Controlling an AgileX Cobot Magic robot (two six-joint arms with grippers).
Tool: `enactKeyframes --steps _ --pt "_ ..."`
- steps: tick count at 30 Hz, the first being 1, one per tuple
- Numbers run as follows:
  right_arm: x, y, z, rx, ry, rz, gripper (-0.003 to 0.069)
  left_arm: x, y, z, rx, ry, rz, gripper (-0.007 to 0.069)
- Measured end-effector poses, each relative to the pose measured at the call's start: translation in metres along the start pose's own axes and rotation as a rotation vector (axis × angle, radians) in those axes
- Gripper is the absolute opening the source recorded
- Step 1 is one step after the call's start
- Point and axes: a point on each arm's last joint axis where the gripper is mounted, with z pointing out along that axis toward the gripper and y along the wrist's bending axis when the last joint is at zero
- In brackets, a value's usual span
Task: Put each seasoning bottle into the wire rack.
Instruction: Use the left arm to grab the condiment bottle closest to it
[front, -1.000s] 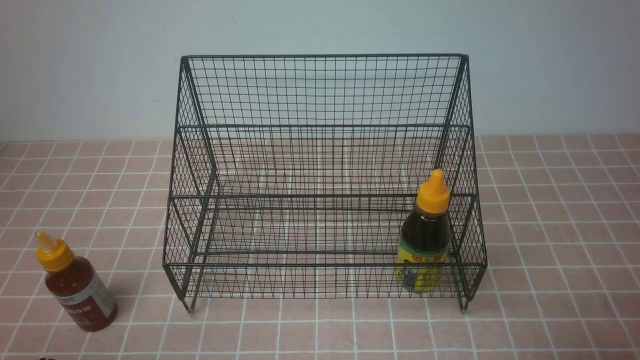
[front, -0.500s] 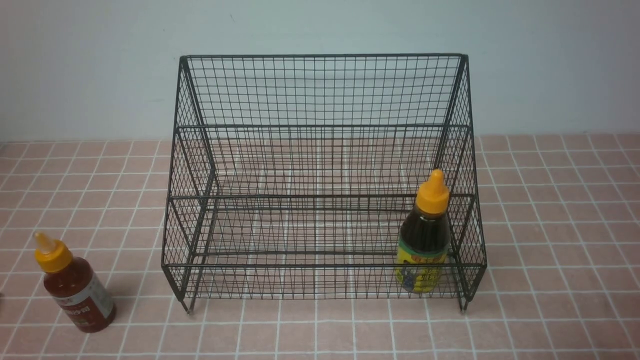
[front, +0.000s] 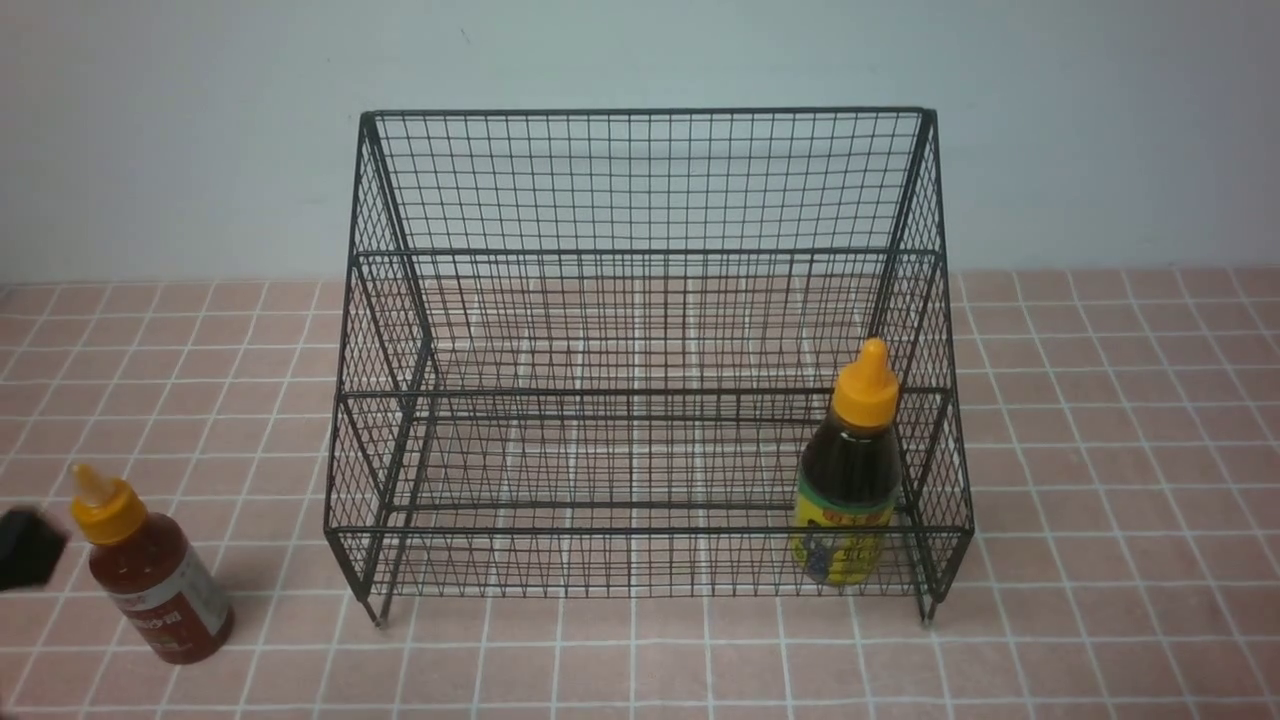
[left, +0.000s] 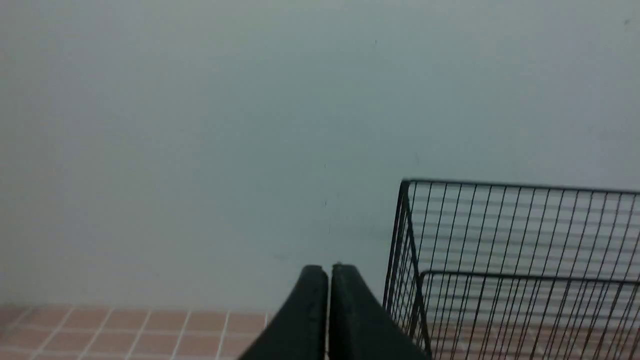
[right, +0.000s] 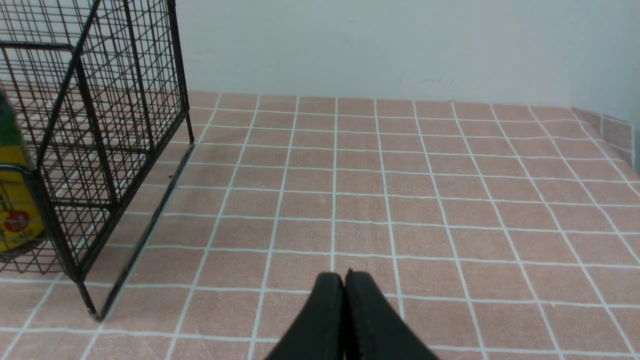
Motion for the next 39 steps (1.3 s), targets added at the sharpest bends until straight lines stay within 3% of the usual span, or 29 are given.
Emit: enactKeyframes --steps 8,12,15,22,35,39 --pt "0.000 0.000 0.000 0.000 0.000 0.000 -0.0014 0.031 0.003 0.044 -0.047 0.147 0.026 0.0074" --pt "0.000 0.000 0.000 0.000 0.000 0.000 -0.0014 0.039 0.008 0.052 -0.110 0.161 0.014 0.0164" --pt "0.000 0.000 0.000 0.000 0.000 0.000 -0.0014 0.040 0.015 0.053 -0.180 0.158 0.005 0.0273" --pt "0.000 0.000 0.000 0.000 0.000 -0.001 -0.0014 0.046 0.018 0.056 -0.214 0.201 0.017 0.0411" --pt "0.000 0.000 0.000 0.000 0.000 -0.001 -0.0014 0.089 0.028 0.076 -0.317 0.366 0.065 0.0428" --pt "0.000 0.000 0.000 0.000 0.000 -0.001 -0.0014 0.103 0.029 0.081 -0.322 0.425 0.079 0.0372"
